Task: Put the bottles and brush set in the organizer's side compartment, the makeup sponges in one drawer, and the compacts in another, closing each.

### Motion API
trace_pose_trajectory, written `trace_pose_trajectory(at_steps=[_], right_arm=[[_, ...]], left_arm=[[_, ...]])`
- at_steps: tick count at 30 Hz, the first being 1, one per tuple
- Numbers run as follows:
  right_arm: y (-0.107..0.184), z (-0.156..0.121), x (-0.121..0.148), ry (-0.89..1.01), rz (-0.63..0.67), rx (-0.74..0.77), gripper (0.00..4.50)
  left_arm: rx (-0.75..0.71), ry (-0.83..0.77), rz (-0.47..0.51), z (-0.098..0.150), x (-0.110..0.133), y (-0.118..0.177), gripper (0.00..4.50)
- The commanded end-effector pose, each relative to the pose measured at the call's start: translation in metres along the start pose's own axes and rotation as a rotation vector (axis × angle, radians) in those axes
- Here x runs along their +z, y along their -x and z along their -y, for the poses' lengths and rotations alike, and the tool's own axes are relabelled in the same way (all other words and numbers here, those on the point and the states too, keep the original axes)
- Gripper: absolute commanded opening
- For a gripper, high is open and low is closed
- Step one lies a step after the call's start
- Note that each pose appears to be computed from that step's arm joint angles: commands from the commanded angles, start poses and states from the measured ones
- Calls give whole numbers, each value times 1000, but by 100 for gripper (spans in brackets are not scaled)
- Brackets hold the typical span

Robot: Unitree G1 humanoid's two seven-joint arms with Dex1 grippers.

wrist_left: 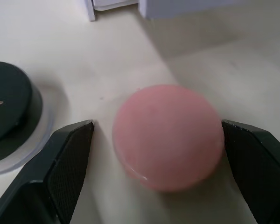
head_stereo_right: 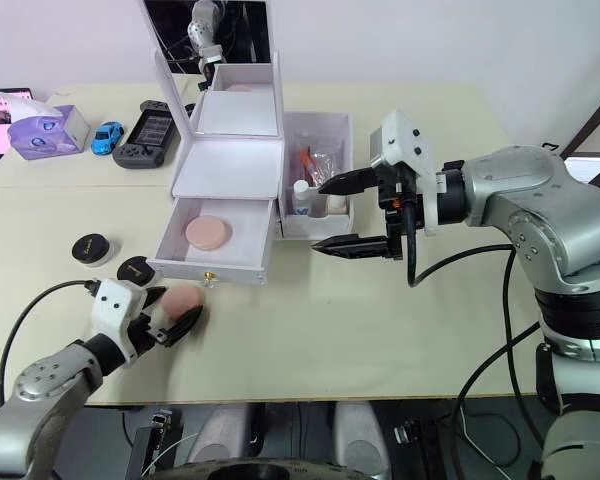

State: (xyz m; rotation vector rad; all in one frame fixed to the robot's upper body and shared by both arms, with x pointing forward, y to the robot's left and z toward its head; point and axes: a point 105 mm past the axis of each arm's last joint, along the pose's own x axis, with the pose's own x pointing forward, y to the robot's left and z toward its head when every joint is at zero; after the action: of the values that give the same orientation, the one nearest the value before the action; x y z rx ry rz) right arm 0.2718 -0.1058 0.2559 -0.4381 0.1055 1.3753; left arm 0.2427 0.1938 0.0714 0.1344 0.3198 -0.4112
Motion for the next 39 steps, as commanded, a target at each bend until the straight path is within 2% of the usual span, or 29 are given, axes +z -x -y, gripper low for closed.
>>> trace_pose_trajectory(at_steps=[1,3,5,10,13,19,22,25,28,31,36,39], right_arm=[[6,-2,10,47,11,-19,450],[6,-2,10,51,8,-25,450],[6,-1,10,61,5,-33,450],[6,1,9,64,1,-33,450],[4,1,11,65,8,-21,450],[1,5,10,78,13,-7,450],[1,9,20,88,58,-20,450],[2,8,22,88,61,-25,450],[5,7,27,73,92,-43,450],[12,6,35,53,129,-70,450],[21,-2,31,33,106,-137,450],[24,-4,29,23,96,-176,450]], left_arm=[[-15,-6,-8,6,2,-2,424],[-27,-21,-28,6,1,0,361],[-29,-39,-43,1,3,6,273],[-73,-100,-38,-14,18,24,269],[-124,-140,-36,-31,35,48,269],[-190,-172,-17,-65,82,84,269],[-261,-148,40,-79,126,100,269],[-379,-212,123,-71,171,94,269],[-490,-266,147,-54,192,76,269],[-598,-321,140,-35,198,57,269],[-794,-424,124,1,195,18,269],[-847,-472,104,8,191,3,269]])
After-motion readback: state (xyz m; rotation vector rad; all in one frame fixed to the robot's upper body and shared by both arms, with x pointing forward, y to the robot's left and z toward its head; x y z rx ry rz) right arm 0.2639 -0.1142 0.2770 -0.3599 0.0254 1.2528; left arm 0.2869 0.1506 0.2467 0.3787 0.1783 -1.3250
